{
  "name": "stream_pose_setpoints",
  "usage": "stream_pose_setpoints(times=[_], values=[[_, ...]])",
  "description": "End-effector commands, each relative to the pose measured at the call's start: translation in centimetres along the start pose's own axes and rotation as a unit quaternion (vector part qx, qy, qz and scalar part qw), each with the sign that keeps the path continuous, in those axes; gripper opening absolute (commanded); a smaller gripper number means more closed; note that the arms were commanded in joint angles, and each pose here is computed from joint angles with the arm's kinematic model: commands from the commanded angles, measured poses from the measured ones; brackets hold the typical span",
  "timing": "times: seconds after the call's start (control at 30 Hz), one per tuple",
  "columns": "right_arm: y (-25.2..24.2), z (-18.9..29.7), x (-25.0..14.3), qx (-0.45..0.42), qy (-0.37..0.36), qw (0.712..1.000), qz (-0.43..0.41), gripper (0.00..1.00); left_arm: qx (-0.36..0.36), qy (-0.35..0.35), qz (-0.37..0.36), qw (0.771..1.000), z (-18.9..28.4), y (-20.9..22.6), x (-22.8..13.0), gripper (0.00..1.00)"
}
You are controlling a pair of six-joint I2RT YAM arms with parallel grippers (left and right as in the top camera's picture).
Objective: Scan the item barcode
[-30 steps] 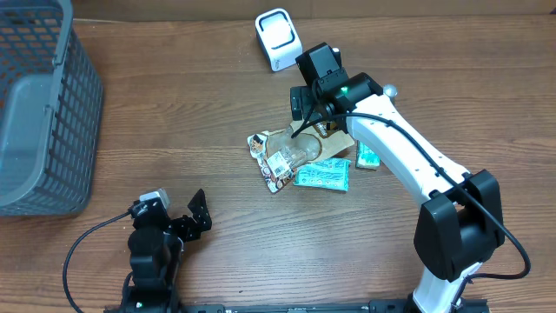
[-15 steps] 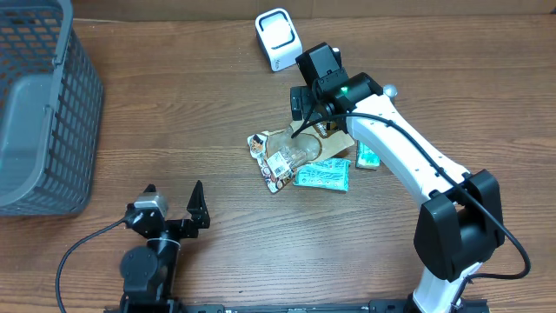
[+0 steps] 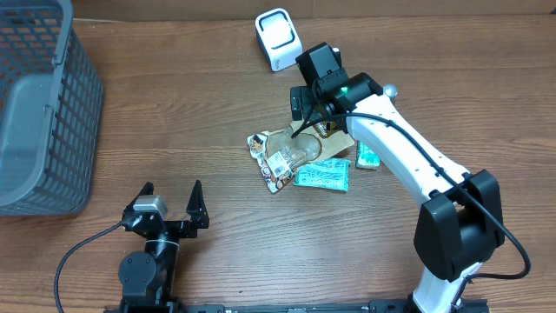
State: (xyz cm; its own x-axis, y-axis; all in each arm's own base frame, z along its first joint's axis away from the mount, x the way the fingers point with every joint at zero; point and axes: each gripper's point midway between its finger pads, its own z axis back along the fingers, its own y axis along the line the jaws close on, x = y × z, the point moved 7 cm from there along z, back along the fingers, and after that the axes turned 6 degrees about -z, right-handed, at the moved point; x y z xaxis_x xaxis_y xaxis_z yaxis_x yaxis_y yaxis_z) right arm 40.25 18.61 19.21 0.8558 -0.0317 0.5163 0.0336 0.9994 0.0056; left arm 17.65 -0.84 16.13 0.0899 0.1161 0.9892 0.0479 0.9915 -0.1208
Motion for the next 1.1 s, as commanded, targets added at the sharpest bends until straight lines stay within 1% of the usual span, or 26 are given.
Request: stream_pose_setpoints(times=[0.0, 0.23, 1.07], values=[[-0.16, -0.04, 0.35, -0.003, -0.006, 1.0, -0.005, 1.0, 0.002, -0.003, -0.028, 1.0, 0.05, 0.04, -0.04, 1.0], [-0.17, -0.04, 0.35, -0.004, -0.006, 1.0, -0.005, 1.0, 0.015, -0.005, -0.026, 1.0, 0.06, 0.49, 0.05, 0.99], [-0.18, -0.04, 0.35, -0.004, -0.006, 1.0, -0.005, 1.0, 0.014, -0.005, -0.026, 1.0, 0.05, 0.45, 0.04, 1.0]])
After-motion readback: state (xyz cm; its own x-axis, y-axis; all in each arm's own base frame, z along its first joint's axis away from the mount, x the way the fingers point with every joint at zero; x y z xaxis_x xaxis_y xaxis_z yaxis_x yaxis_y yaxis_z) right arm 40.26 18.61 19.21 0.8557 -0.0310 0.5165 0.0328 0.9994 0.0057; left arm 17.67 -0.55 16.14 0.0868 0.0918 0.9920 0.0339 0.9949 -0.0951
